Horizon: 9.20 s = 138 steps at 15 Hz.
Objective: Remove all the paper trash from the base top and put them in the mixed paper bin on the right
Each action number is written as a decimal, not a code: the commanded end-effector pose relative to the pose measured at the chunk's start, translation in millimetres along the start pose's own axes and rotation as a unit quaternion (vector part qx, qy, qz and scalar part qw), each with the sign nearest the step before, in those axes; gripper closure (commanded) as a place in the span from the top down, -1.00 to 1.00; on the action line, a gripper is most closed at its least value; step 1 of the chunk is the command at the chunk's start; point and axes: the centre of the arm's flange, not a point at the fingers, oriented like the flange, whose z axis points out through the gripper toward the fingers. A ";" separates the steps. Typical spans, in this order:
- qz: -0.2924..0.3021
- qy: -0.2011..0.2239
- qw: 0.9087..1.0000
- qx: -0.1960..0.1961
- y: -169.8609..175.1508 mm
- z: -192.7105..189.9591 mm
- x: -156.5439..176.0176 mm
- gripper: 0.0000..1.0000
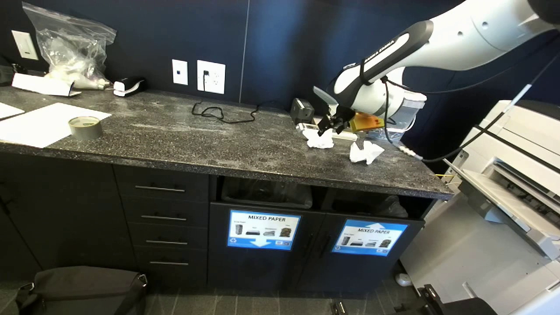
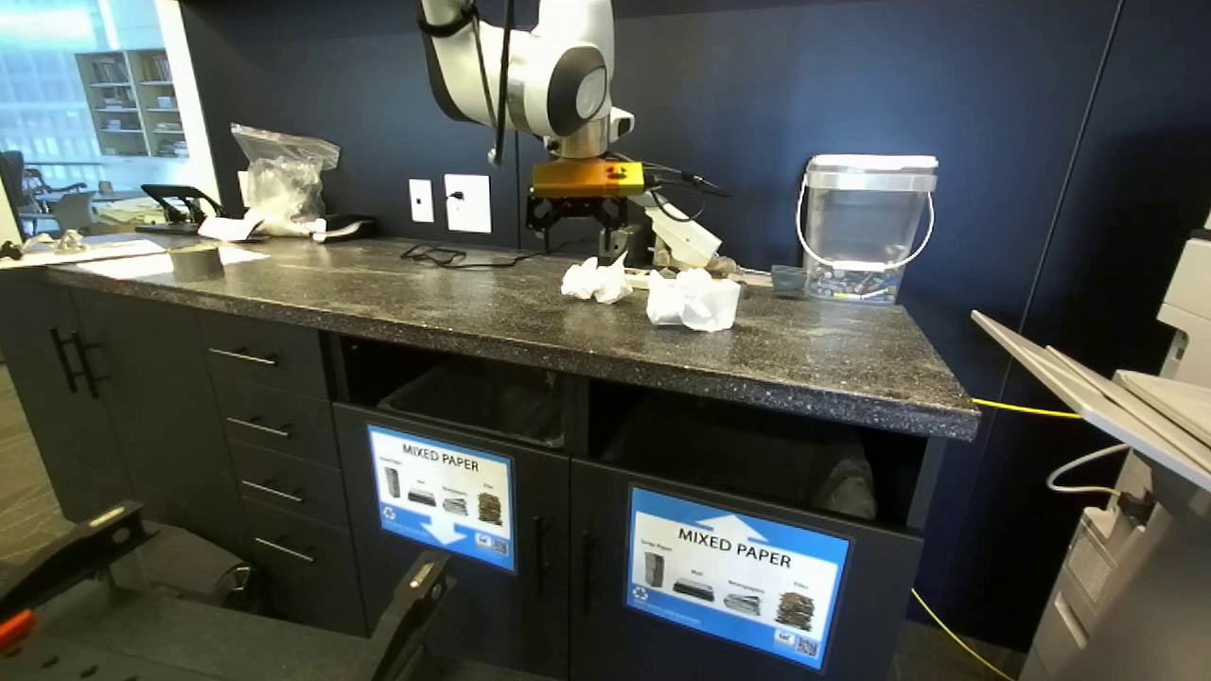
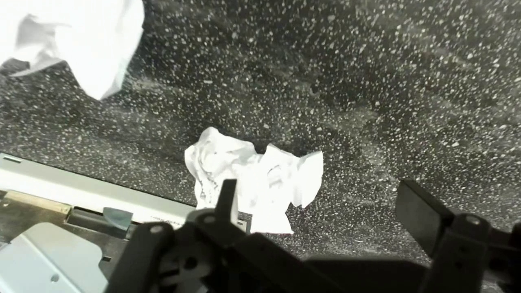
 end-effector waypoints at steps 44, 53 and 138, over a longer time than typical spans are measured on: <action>0.015 0.007 0.998 -0.064 -1.9 118.9 61.8 -0.58; -0.077 -0.114 0.989 -0.062 -12.7 107.0 49.9 -0.86; 0.293 0.182 0.911 -0.225 26.7 228.0 -265.8 0.53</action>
